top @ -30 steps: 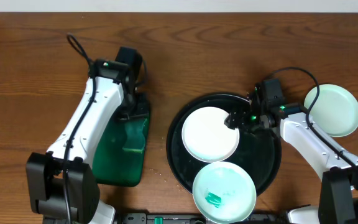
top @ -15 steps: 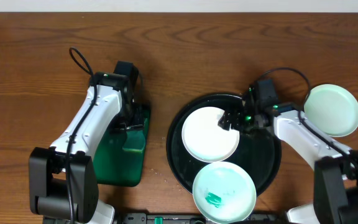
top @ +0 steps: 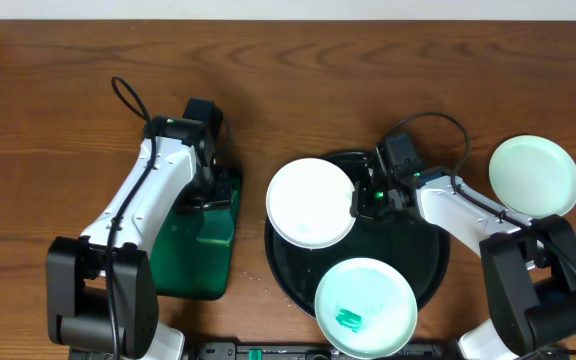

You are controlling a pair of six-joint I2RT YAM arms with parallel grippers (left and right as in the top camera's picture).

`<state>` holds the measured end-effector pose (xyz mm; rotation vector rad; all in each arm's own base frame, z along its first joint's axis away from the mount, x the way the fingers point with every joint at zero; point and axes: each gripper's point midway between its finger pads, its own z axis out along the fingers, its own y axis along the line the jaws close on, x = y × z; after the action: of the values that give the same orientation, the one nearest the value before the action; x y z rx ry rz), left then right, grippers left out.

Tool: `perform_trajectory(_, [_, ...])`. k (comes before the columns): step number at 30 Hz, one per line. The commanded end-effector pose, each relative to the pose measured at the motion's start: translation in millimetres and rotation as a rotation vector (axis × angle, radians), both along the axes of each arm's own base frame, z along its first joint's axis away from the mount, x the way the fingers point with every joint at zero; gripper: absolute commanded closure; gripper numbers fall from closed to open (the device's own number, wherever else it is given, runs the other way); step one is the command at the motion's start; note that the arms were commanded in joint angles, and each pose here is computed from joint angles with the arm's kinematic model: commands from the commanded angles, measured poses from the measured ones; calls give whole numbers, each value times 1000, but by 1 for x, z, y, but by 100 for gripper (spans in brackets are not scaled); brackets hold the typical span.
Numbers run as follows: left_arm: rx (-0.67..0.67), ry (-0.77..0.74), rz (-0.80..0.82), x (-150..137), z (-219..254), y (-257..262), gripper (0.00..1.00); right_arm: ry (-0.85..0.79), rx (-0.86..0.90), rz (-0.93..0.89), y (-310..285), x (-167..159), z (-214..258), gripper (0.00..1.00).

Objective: Clean dirty plates on tray and stack at the side
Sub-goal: 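Lift the white plate with the right gripper and carry it rightward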

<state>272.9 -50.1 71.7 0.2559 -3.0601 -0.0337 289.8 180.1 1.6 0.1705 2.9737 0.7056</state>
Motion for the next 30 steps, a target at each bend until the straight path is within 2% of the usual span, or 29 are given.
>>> perform_trajectory(1, [10, 3, -10, -2, 0, 4, 50, -4, -62, -6, -7, -1, -8, 99])
perform_trajectory(4, [10, 3, -10, -2, 0, 4, 50, -41, -59, 0, -9, 4, 1, 98])
perform_trajectory(11, [10, 3, -10, -2, 0, 3, 50, -273, -143, -14, -30, 22, 64, 99])
perform_trajectory(15, [9, 2, -9, -2, 0, 3, 51, -392, -256, -27, -56, 20, 98, 99])
perform_trajectory(19, [8, -6, -10, 0, -1, 3, 58, -464, -394, -25, -85, 11, 121, 99])
perform_trajectory(25, [5, -27, -9, 5, -3, 2, 57, -499, -560, -48, -120, -7, 142, 99])
perform_trajectory(30, [3, -20, -9, 6, -6, 1, 57, -553, -709, -48, -133, -6, 152, 99])
